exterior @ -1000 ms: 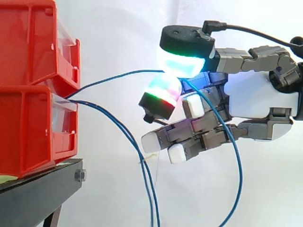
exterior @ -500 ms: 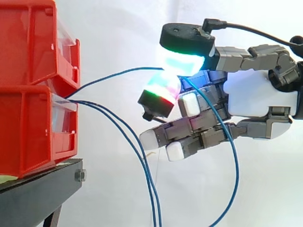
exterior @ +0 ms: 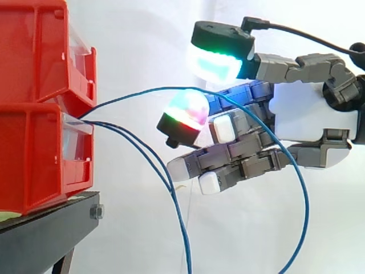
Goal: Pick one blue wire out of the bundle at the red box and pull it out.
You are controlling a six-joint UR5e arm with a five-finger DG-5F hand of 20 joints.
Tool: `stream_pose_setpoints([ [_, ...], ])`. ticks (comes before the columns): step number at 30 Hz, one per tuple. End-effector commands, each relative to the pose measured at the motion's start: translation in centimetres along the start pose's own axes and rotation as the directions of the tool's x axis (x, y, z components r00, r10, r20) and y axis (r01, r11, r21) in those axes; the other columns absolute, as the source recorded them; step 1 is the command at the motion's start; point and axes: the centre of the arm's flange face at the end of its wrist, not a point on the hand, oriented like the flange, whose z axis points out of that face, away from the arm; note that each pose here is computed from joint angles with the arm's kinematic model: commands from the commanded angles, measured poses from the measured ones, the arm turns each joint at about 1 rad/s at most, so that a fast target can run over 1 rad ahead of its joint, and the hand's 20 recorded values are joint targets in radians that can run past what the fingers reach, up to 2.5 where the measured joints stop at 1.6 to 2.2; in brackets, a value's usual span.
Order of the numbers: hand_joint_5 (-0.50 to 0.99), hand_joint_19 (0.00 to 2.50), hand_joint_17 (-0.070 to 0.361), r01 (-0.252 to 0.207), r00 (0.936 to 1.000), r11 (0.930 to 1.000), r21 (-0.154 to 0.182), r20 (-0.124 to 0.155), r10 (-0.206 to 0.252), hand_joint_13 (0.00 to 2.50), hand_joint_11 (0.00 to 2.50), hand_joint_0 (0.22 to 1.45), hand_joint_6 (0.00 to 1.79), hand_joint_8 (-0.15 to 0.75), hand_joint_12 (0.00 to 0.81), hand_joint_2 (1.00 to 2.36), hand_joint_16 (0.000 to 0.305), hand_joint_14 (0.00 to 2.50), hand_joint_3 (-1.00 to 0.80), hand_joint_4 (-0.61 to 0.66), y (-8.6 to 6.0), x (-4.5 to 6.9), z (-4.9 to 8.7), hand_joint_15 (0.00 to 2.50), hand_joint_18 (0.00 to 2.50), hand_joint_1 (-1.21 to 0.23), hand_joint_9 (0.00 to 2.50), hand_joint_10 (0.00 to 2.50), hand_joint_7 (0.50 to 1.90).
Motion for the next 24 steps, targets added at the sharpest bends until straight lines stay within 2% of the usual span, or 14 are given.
stream_pose_setpoints([
  [1,0.03,0.59,0.135,0.000,1.0000,1.0000,0.000,0.000,0.000,0.67,0.38,0.57,0.50,0.229,0.375,1.01,0.060,0.01,-0.22,0.28,0.00,-0.02,0.01,0.30,0.59,-0.66,1.28,0.02,1.35],
  [7,0.03,0.58,0.139,0.000,1.0000,1.0000,0.000,0.000,0.000,0.68,0.41,0.58,0.50,0.242,0.386,1.01,0.062,0.01,-0.17,0.28,0.00,-0.02,0.01,0.30,0.61,-0.70,1.30,0.02,1.44],
  [12,0.03,0.59,0.135,0.000,1.0000,1.0000,0.000,0.000,0.000,0.67,0.45,0.58,0.50,0.240,0.380,1.01,0.060,0.01,-0.20,0.25,0.00,-0.02,0.01,0.31,0.60,-0.72,1.29,0.02,1.47],
  [13,0.03,0.63,0.122,0.000,1.0000,1.0000,0.000,0.000,0.000,0.64,0.45,0.55,0.50,0.213,0.352,1.01,0.054,0.02,-0.31,0.26,0.00,-0.02,0.01,0.32,0.55,-0.70,1.26,0.02,1.46],
  [16,0.03,0.63,0.123,0.000,1.0000,1.0000,0.000,0.000,0.000,0.64,0.41,0.54,0.50,0.207,0.351,1.01,0.055,0.01,-0.35,0.27,0.02,0.07,-0.01,0.32,0.54,-0.62,1.26,0.02,1.38],
  [17,0.03,0.62,0.123,0.000,1.0000,1.0000,0.000,0.002,0.000,0.64,0.37,0.55,0.50,0.200,0.348,1.01,0.054,0.01,-0.37,0.27,0.00,-0.04,0.01,0.31,0.54,-0.54,1.26,0.02,1.33],
  [18,0.03,0.63,0.121,0.000,1.0000,1.0000,0.000,0.000,0.000,0.64,0.32,0.56,0.50,0.192,0.341,1.01,0.054,0.01,-0.36,0.27,0.02,0.07,-0.01,0.30,0.53,-0.46,1.25,0.01,1.22],
  [19,0.02,0.63,0.121,-0.001,1.0000,1.0000,-0.002,-0.001,0.001,0.63,0.28,0.56,0.50,0.189,0.339,1.01,0.054,0.01,-0.35,0.29,0.10,0.09,0.02,0.30,0.53,-0.45,1.23,0.01,1.16],
  [24,0.03,0.60,0.133,0.002,1.0000,1.0000,0.000,0.003,-0.002,0.66,0.22,0.58,0.51,0.195,0.359,1.01,0.059,0.01,-0.24,0.34,-0.01,-0.05,0.01,0.28,0.57,-0.44,1.25,0.01,1.05],
])
